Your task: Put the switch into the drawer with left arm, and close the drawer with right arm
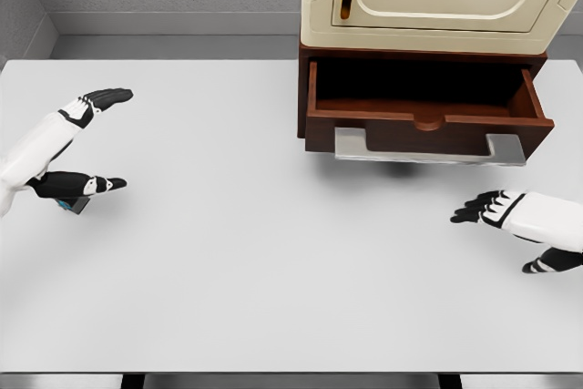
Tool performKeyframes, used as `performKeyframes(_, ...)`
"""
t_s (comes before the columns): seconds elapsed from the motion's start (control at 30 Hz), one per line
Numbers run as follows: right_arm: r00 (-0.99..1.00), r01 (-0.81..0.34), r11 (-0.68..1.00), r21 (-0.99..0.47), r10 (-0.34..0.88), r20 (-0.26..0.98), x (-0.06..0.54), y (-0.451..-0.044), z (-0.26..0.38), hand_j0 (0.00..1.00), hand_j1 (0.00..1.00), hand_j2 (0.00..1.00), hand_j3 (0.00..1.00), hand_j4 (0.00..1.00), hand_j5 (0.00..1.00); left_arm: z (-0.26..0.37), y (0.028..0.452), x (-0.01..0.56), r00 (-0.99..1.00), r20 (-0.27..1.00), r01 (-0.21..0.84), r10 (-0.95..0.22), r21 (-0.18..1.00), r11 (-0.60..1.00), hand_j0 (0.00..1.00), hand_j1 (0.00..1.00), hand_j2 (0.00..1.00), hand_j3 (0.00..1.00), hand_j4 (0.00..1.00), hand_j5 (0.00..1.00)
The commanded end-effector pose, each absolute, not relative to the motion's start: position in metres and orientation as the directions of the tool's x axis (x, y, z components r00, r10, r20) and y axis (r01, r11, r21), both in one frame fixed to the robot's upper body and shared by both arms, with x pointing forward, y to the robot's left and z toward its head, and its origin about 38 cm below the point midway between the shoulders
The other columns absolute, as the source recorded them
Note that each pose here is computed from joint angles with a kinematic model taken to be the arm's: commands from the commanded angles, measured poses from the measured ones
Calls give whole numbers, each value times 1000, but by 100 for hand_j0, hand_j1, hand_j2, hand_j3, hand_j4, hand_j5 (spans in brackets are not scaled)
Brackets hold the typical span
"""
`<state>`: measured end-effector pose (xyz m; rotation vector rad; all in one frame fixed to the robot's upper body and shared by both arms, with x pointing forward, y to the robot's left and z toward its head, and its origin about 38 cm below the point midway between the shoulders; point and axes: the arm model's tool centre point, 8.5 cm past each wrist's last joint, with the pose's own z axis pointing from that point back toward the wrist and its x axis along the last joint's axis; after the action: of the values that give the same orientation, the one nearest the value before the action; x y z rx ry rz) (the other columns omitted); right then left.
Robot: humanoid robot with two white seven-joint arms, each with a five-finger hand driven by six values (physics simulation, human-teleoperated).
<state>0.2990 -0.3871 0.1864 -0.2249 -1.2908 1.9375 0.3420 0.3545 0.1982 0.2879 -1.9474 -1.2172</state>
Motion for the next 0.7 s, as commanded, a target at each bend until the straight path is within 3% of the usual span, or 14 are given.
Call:
performKeyframes(0.0,-680,-521,-178,-835,678,280,297,-383,181,100,100,100,100,100,100,199,356,342,-649,514,212,-561,830,516,100,100,100,100,100,100)
performKeyframes(0.13,-669,-505,-163,-848,694,265,299,-392,191,100,100,100,100,100,100,195,358,342,-639,520,218,-566,829,515,100,100,100,100,100,100)
performKeyframes(0.23,-602,-516,-57,-855,735,314,284,-419,202,70,70,70,70,70,70,202,381,333,-611,564,161,-555,776,610,100,100,100,100,100,100)
performKeyframes(0.3,-543,-514,33,-857,761,355,268,-441,212,59,59,59,59,59,59,215,397,330,-601,589,83,-540,718,691,100,100,100,100,100,100)
performKeyframes(0.43,-534,-483,108,-869,750,390,268,-443,219,60,60,60,60,60,60,221,423,321,-558,653,44,-513,640,767,99,99,99,99,99,99)
performKeyframes(0.67,-540,-488,138,-862,728,423,269,-441,223,63,63,63,63,63,63,191,416,310,-498,728,136,-472,603,786,99,99,99,99,99,99)
